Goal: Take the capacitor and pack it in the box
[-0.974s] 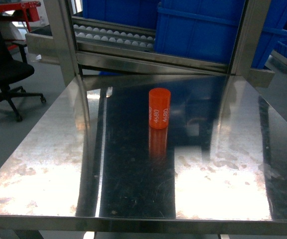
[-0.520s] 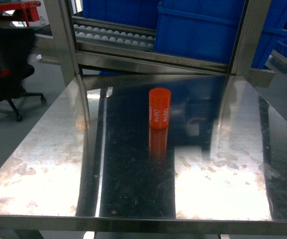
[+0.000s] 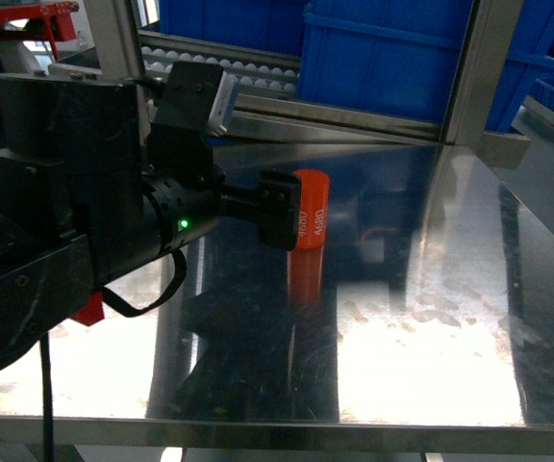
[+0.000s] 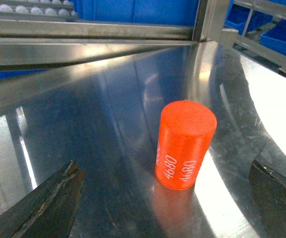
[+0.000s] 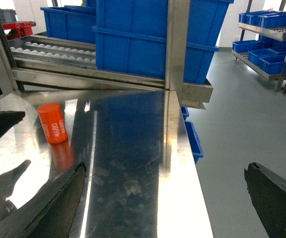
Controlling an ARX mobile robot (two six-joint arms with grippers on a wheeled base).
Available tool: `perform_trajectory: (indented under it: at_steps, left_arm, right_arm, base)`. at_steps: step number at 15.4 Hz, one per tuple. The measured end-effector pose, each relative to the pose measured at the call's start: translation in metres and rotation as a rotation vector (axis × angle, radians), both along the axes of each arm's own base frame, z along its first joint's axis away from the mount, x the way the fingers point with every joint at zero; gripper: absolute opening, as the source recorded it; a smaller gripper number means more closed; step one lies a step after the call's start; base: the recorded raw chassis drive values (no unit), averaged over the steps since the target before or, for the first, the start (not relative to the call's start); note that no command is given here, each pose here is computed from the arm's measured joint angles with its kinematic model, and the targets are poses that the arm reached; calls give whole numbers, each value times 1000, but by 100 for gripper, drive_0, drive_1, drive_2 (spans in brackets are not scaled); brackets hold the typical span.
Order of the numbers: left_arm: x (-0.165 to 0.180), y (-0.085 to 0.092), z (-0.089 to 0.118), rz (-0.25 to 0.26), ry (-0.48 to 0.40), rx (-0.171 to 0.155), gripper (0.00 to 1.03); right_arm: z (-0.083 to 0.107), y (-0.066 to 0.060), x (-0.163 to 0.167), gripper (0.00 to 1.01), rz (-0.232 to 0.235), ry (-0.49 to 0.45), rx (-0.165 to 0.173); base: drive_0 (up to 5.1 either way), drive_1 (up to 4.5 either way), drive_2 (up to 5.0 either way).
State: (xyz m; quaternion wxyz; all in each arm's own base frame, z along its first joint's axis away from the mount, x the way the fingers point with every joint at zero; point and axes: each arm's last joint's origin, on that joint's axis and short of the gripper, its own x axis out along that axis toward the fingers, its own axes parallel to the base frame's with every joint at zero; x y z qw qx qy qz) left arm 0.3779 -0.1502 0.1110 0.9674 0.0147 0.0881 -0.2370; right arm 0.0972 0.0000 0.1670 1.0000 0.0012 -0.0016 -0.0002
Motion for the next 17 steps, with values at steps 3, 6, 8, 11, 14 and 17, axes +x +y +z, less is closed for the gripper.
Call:
perform_trajectory:
  at_steps: [3,6,8,11,14,17]
  left_arm:
    - [28,-14,-8,-33,28,5,98]
    - [45,-31,-10,-69,40,5,98]
    - [57,-40,-23,-60,75,17,98]
    - [73,-47,-24,-43,134,-44,91]
    - [75,-48,-28,-56,183,-56,62]
    - [76,-48,-30,-49,192,-56,46]
  right_arm:
    - [0,0,0,98,0,0,0]
    - [0,0,0,98,0,0,0]
    - [0,0,0,98,0,0,0]
    - [0,0,0,98,0,0,0]
    - [0,0,0,98,0,0,0]
    - [0,0,0,98,0,0,0]
  base:
    - [0,0,0]
    - [0,0,0]
    - [0,0,0]
    - [0,0,0]
    - [0,0,0]
    - [0,0,0]
